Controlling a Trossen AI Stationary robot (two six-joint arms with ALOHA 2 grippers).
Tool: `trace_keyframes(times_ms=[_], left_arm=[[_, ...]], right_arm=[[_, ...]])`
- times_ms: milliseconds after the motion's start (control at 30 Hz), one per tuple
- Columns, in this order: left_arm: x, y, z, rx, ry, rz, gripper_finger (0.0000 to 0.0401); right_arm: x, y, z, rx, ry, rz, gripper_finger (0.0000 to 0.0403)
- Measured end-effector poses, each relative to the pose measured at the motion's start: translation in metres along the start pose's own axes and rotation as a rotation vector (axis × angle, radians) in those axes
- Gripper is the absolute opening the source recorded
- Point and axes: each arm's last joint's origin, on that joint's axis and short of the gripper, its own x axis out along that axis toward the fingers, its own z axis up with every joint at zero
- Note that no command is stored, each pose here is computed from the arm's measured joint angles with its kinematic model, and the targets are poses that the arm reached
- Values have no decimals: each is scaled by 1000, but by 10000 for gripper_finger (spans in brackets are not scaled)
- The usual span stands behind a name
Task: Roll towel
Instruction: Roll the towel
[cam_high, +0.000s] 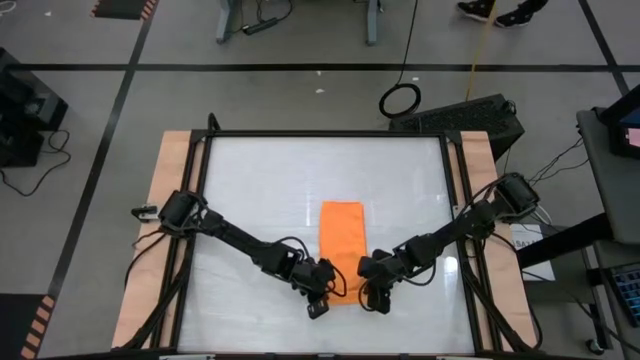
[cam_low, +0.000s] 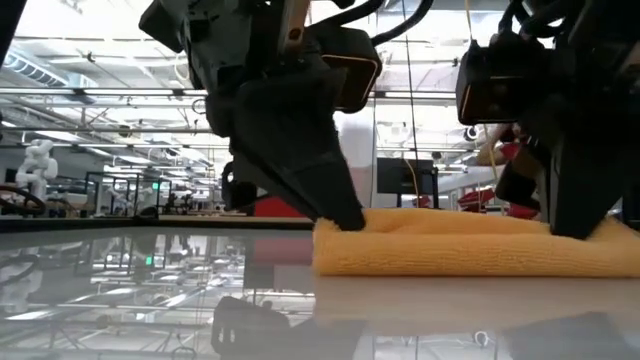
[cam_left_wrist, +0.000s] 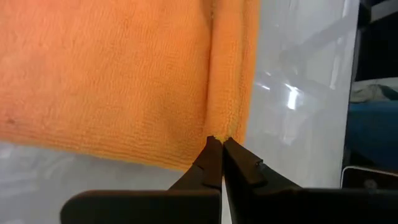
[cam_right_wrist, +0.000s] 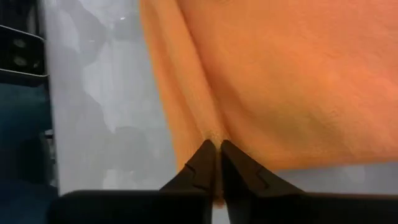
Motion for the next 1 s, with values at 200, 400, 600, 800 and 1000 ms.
trace_keyframes(times_ms=[200, 400, 600, 800, 1000], left_arm=[[0, 3, -4, 1, 38, 33, 15], [0, 7, -7, -3, 57, 78, 63], [0, 7, -6, -4, 41, 96, 103], [0, 8, -6, -6, 35, 103, 115], [0, 8, -5, -7, 32, 105, 116]], right_arm=[[0, -7, 0, -13, 3, -66, 89], [-2, -8, 1, -59, 5, -69, 163], [-15, -7, 1, -96, -10, -90, 182], [-43, 4, 3, -247, -135, -104, 182], [-50, 17, 3, -433, -214, -66, 182]])
